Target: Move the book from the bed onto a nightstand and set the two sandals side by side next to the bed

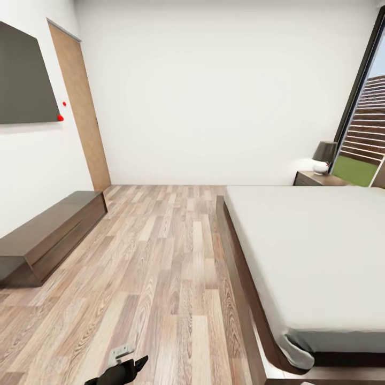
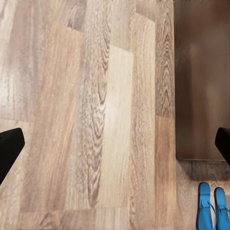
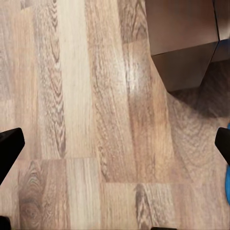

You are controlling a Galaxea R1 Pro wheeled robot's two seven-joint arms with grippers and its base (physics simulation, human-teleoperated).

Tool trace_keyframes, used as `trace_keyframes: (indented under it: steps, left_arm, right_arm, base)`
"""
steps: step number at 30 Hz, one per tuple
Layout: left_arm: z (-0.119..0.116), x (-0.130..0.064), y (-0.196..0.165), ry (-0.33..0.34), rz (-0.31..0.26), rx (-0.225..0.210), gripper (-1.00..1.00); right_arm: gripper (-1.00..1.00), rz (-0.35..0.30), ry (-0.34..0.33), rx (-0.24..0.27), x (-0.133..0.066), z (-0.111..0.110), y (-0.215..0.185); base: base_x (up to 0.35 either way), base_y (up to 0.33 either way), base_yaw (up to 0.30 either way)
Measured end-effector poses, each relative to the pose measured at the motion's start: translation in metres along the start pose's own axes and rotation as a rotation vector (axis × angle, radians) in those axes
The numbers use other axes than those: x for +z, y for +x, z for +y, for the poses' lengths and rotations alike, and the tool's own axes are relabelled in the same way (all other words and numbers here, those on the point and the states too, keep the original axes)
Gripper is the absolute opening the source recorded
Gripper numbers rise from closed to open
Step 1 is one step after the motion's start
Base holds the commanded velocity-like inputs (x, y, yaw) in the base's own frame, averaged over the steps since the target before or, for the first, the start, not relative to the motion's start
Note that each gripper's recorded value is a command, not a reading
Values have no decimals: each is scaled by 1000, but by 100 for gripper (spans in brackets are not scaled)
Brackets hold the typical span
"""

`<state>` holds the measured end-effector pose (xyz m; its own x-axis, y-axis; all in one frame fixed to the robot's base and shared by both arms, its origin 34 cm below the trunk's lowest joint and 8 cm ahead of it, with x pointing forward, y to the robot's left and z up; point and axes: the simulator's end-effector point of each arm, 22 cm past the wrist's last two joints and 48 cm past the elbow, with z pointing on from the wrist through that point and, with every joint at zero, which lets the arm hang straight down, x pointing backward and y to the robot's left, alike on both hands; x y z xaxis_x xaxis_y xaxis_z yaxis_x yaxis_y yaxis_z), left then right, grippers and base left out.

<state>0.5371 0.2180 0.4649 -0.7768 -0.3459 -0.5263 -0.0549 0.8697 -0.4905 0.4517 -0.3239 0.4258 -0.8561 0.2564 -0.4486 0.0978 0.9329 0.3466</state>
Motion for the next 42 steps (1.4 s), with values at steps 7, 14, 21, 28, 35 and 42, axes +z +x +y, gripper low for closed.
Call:
trace_keyframes:
  steps: [7, 14, 21, 28, 35, 42]
  left_arm:
    - [-7, -8, -8, 0, 2, -1, 100]
    - [-13, -17, -16, -1, 2, -1, 100]
    - [-20, -25, -24, -1, 2, -1, 100]
    - [-24, -31, -30, 0, 2, -1, 100]
    - [-25, -31, -30, 0, 2, -1, 100]
    - [-25, -31, -29, -1, 3, -1, 100]
  right_arm:
    - [100, 1, 0, 1, -10, 5, -7]
    - [100, 1, 0, 1, -21, 10, -14]
    - [100, 1, 0, 1, -31, 14, -21]
    - [100, 2, 0, 0, -38, 18, -26]
    - [100, 3, -2, -2, -38, 18, -26]
    - [100, 3, -3, -2, -38, 18, -26]
  base:
    - [0, 0, 0]
    - [0, 0, 0]
    - [0, 0, 0]
    - [0, 0, 0]
    - [0, 0, -179]
    - [0, 0, -277]
